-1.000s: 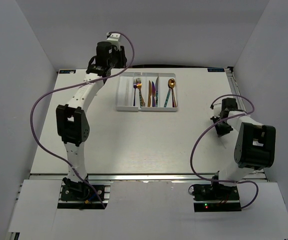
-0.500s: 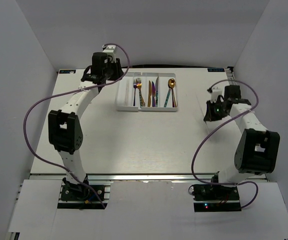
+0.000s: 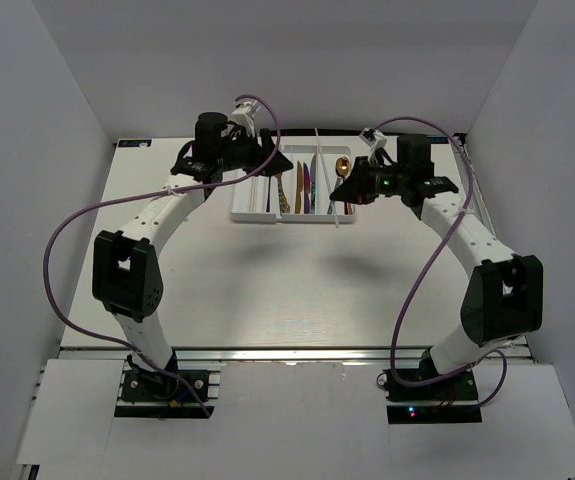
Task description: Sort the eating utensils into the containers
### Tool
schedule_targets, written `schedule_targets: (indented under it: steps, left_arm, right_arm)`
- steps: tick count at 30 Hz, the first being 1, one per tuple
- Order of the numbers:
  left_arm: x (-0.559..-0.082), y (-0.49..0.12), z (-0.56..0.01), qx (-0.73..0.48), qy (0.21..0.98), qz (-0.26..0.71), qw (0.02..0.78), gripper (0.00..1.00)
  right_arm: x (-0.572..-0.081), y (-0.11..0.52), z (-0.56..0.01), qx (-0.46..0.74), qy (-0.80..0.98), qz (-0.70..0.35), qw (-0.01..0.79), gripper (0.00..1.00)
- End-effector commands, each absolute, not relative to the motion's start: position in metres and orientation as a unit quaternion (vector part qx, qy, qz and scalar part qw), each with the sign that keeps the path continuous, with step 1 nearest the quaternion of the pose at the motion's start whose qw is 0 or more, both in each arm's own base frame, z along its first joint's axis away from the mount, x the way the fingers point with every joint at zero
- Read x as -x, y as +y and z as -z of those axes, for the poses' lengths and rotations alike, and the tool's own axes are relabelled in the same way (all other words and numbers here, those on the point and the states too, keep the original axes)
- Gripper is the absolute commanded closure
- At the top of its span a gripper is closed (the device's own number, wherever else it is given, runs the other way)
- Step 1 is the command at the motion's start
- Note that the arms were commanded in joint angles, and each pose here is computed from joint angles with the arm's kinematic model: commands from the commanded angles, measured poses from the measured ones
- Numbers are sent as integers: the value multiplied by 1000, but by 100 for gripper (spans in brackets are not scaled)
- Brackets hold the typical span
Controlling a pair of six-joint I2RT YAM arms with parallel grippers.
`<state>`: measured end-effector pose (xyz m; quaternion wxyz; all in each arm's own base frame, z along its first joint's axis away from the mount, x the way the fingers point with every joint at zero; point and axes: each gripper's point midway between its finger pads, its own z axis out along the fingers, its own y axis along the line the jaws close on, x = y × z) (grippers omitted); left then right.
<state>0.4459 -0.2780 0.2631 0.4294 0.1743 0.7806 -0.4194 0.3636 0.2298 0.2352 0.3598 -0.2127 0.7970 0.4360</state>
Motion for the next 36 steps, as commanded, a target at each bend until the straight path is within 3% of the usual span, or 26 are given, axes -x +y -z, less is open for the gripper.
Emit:
schedule_targets:
  steps: [1,19,25,32,36]
  left_arm:
    - [-434,-293,-301,-192,737,484,432,37]
    - [-411,-327,-311,-207,686,584,381,36]
    - [-412,-330,-301,-187,697,594,356,53]
    - [-420,-332,-291,-159,709,598,340,53]
    - [-423,-333,-291,-158,709,600,337,77]
  right_arm:
    - [-368,254,-274,217,756,-486,381,100]
    - [-373,285,-291,218,735,-519,378,100]
    - [-374,292,-295,225,727,-526,379,100]
    - [-372,297,-300,238,718,-532,381,100]
    - [-371,298,-298,238,719,-532,379,100]
